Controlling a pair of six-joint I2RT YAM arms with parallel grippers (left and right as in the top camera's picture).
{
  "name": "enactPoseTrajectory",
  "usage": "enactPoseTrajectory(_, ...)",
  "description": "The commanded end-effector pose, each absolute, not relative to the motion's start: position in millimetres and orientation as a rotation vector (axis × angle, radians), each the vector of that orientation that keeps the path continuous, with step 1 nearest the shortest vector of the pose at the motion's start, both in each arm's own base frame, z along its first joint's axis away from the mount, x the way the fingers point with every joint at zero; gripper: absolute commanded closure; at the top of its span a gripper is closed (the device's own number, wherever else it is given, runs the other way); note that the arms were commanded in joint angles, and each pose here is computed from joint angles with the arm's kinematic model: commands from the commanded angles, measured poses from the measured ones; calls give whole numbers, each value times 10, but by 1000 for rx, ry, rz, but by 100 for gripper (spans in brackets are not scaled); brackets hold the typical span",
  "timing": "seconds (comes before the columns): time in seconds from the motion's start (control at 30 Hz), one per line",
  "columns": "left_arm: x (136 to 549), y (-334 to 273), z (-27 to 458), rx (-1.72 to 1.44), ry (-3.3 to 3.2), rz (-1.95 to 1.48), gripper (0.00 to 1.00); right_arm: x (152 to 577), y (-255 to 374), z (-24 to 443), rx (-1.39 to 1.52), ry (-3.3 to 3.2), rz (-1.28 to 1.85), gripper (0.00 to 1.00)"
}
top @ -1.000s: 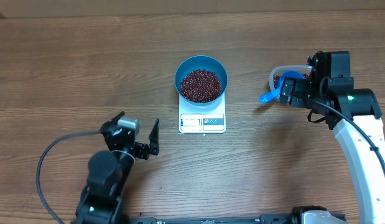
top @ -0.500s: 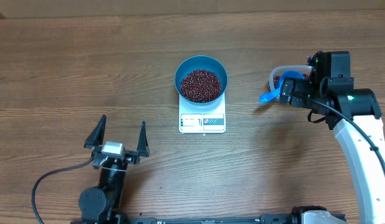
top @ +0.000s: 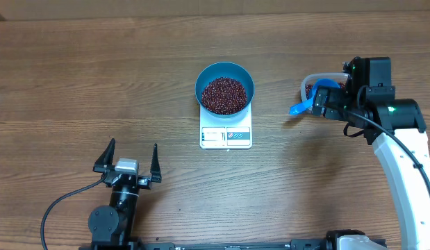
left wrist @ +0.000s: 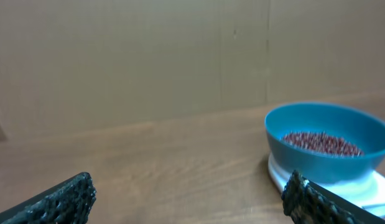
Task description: Scoop item into bowl and weigh 150g on scale
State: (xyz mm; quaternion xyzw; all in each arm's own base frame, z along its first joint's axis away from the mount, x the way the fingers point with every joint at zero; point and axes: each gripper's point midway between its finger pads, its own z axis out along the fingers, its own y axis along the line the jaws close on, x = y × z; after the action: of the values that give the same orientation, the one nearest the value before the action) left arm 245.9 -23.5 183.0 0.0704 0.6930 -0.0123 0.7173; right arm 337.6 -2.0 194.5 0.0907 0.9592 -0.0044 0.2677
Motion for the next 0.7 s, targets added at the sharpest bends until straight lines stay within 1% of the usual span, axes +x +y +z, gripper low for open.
enactPoseTrajectory(0.0, 2450, -253, 1721, 184, 1571, -37, 0, 3429, -48, 2107, 237, 2541, -19, 0)
enactPoseTrajectory(0.1, 2445, -246, 1577, 182, 1630, -44, 0, 3429, -48, 2107, 237, 2541, -19, 0)
enactPoseTrajectory(0.67, 2447, -234, 1581, 185, 1628, -30, 0, 3429, -48, 2107, 237, 2541, -19, 0)
